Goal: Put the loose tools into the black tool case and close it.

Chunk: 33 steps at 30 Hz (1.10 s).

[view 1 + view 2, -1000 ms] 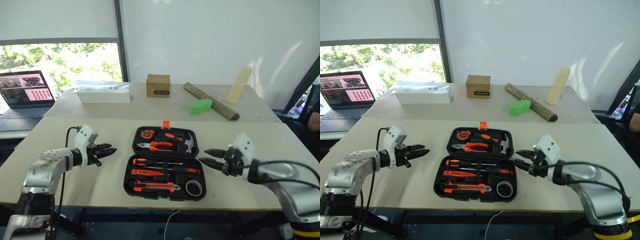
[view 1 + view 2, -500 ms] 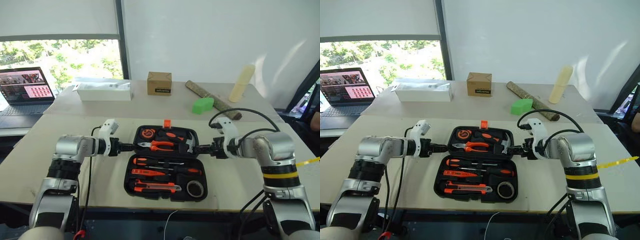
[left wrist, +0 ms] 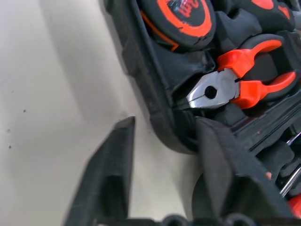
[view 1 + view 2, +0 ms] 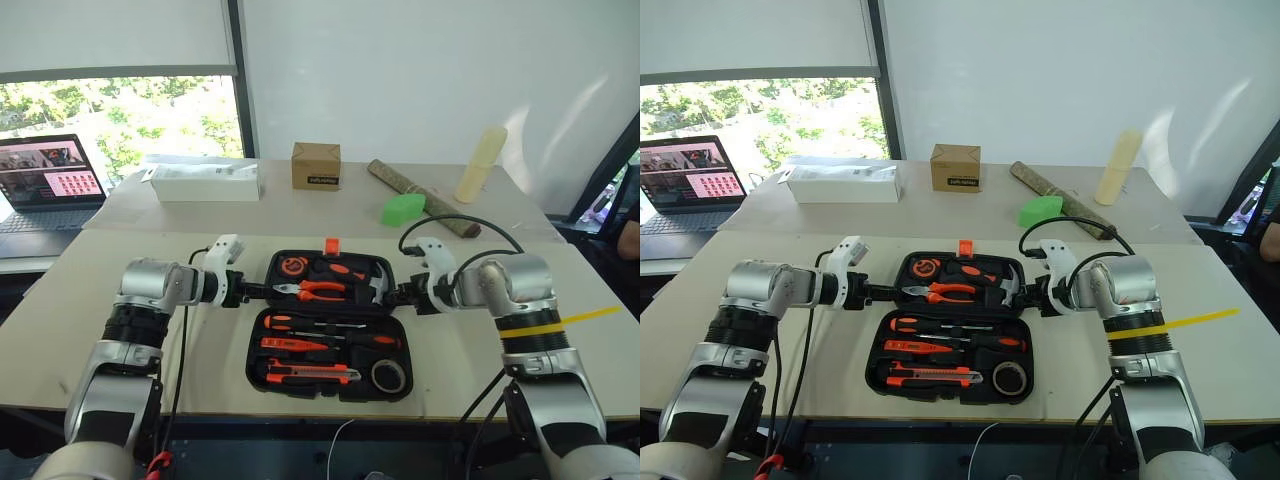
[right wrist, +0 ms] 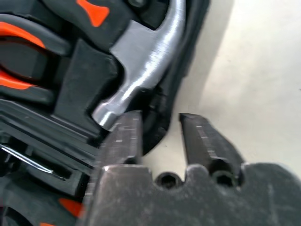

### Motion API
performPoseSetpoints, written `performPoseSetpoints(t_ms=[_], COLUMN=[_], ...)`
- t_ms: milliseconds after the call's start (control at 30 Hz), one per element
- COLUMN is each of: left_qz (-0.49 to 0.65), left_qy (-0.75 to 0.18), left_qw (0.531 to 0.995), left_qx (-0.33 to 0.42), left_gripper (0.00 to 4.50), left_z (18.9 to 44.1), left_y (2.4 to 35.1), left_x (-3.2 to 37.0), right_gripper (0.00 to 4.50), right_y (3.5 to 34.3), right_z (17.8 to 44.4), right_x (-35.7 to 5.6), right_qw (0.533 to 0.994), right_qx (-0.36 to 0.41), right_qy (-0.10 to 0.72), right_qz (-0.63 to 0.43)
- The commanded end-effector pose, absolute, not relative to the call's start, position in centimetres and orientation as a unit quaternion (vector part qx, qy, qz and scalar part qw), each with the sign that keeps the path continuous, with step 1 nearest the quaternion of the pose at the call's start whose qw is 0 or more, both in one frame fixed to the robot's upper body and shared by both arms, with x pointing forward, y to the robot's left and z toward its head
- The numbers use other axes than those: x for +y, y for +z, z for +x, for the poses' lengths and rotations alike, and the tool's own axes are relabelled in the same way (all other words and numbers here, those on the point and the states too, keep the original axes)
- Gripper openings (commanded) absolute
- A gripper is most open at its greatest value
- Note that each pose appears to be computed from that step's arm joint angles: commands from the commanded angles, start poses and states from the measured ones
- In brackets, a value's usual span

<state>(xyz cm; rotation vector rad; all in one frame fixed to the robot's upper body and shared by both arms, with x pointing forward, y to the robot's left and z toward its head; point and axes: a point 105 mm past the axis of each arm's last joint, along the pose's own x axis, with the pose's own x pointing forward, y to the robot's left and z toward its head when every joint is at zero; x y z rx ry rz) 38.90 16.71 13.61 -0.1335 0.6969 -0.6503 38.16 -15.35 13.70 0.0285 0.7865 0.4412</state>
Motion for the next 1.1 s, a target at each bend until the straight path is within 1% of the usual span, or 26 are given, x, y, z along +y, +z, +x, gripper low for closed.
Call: performPoseSetpoints(t_ms=[33,67,100,167,267,333,367,433,500,533,567,600,633,700,767,800,900,933,967,1000,1033,1067,1100], left_qz=[-0.071,-0.073,-0.073,-0.079,-0.089,-0.075,-0.060,-0.017,0.013,0.041,0.059,0.096,0.133,0.241,0.296,0.319,0.420,0.442,0.447,0.456,0.449,0.447,0.449], left_qy=[-0.296,-0.296,-0.296,-0.298,-0.309,-0.335,-0.343,-0.347,-0.345,-0.349,-0.348,-0.349,-0.356,-0.390,-0.423,-0.431,-0.451,-0.458,-0.464,-0.468,-0.473,-0.472,-0.478], left_qw=[0.890,0.890,0.892,0.893,0.902,0.918,0.925,0.934,0.939,0.936,0.934,0.928,0.919,0.877,0.845,0.833,0.775,0.758,0.752,0.744,0.747,0.749,0.746], left_qx=[0.340,0.339,0.334,0.327,0.287,0.198,0.150,0.078,0.016,-0.026,-0.047,-0.086,-0.106,-0.144,-0.138,-0.136,-0.141,-0.142,-0.139,-0.138,-0.131,-0.125,-0.118], left_gripper=[0.43,0.11,0.04,0.04,0.04,0.04,0.04,0.04,0.04,0.04,0.04,0.04,0.04,0.04,0.04,0.04,0.04,0.04,0.04,0.04,0.04,0.00,0.36], left_z=[39.0,39.0,39.0,38.8,38.8,38.8,38.6,38.1,37.6,37.1,36.7,36.1,35.4,33.5,32.4,31.8,30.0,29.6,29.5,29.4,29.3,29.4,29.2], left_y=[13.4,13.4,13.5,13.5,14.2,15.9,16.7,17.8,18.6,19.1,19.1,19.4,19.2,18.2,16.5,15.4,12.6,12.1,11.7,11.4,11.1,10.9,10.5], left_x=[17.3,17.4,17.5,17.7,17.9,17.9,18.3,18.9,19.4,19.5,19.6,19.6,19.4,18.6,18.2,18.4,19.2,19.3,19.5,19.6,19.8,20.1,20.3], right_gripper=[0.00,0.00,0.00,0.00,0.00,0.00,0.00,0.00,0.00,0.00,0.00,0.00,0.00,0.00,0.00,0.00,0.00,0.00,0.00,0.00,0.00,0.62,0.90], right_y=[14.2,14.3,14.5,15.0,16.5,18.2,18.6,18.8,18.1,17.7,17.2,16.8,16.6,15.9,15.4,14.9,12.9,12.6,12.6,12.2,11.8,11.3,11.0], right_z=[38.9,39.1,39.3,39.5,39.2,38.6,37.9,37.0,36.4,36.0,35.7,35.2,34.8,34.0,33.5,33.0,31.9,31.7,31.7,31.4,31.3,31.1,31.0], right_x=[-15.9,-15.9,-15.8,-15.6,-14.7,-14.3,-14.4,-14.8,-16.0,-16.7,-17.3,-17.8,-18.1,-18.9,-19.4,-19.8,-21.1,-21.6,-21.8,-22.0,-22.2,-22.4,-22.5], right_qw=[0.912,0.914,0.919,0.927,0.936,0.940,0.934,0.925,0.919,0.913,0.904,0.890,0.878,0.856,0.838,0.821,0.766,0.758,0.750,0.757,0.754,0.757,0.758], right_qx=[0.359,0.352,0.337,0.306,0.228,0.135,0.101,0.052,0.030,0.016,0.003,-0.018,-0.039,-0.073,-0.095,-0.106,-0.117,-0.117,-0.122,-0.118,-0.116,-0.107,-0.106], right_qy=[0.199,0.200,0.203,0.216,0.268,0.306,0.321,0.334,0.324,0.319,0.315,0.314,0.315,0.312,0.314,0.314,0.316,0.311,0.305,0.312,0.315,0.324,0.326], right_qz=[0.008,0.006,0.005,-0.001,-0.020,-0.074,-0.116,-0.173,-0.221,-0.255,-0.289,-0.329,-0.358,-0.406,-0.435,-0.465,-0.547,-0.562,-0.575,-0.561,-0.564,-0.557,-0.555])
